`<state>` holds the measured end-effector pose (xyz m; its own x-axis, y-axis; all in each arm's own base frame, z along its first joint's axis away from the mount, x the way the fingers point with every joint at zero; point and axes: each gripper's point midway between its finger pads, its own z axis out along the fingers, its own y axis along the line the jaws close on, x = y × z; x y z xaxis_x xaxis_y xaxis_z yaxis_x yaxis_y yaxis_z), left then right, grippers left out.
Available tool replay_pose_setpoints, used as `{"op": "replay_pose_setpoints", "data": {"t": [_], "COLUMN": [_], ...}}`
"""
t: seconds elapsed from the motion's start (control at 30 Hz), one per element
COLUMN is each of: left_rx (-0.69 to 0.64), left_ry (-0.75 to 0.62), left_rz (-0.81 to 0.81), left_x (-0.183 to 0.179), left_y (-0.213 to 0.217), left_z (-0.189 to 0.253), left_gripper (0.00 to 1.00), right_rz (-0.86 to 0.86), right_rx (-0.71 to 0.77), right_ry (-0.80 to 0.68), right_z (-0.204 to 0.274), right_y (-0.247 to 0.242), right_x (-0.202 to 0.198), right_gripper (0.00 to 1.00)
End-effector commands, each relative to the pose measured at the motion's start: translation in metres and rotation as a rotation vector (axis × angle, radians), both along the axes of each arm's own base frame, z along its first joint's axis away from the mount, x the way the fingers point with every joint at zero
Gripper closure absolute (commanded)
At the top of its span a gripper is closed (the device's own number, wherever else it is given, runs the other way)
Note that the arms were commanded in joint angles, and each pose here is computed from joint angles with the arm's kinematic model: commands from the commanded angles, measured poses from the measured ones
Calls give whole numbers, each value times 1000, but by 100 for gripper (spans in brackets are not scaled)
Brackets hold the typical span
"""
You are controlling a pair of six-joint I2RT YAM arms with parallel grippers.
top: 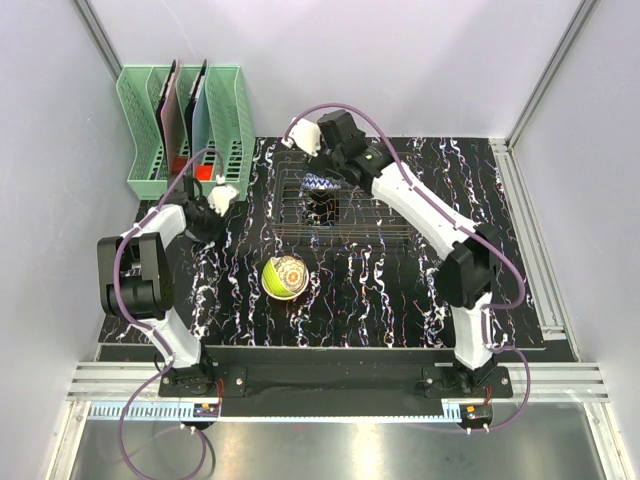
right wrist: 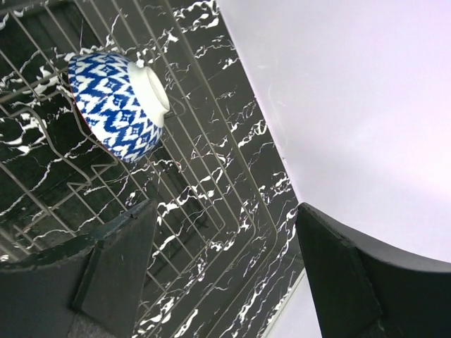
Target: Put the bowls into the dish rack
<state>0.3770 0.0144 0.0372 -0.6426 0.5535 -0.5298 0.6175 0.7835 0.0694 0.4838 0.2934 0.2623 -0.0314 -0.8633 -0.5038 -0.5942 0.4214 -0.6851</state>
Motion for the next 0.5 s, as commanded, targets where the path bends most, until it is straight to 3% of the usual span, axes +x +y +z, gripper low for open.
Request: {"op": "replay_pose_setpoints", "data": {"t": [0.0,0.07,0.3,0.47], "left_rx": [38,47,42,63], "left_ry": [-20,-14,-50,-138], "left_rz": [17,18,-25,-99], "left_x": [12,10,1,-11], "left_y": [10,13,7,-11], "left_z": [3,1,13,45], "left_gripper": [92,100,100,100], "right_rz": [-59,-73,-122,-182], "right_rx": [108,135,236,365], "right_ry": [-40,-35,34,186], "right_z": [33,37,30,10], "right_y": [-9,-13,-25,-31], "right_x": [-13,-20,-40,-52], "right_gripper": [14,13,11,11]}}
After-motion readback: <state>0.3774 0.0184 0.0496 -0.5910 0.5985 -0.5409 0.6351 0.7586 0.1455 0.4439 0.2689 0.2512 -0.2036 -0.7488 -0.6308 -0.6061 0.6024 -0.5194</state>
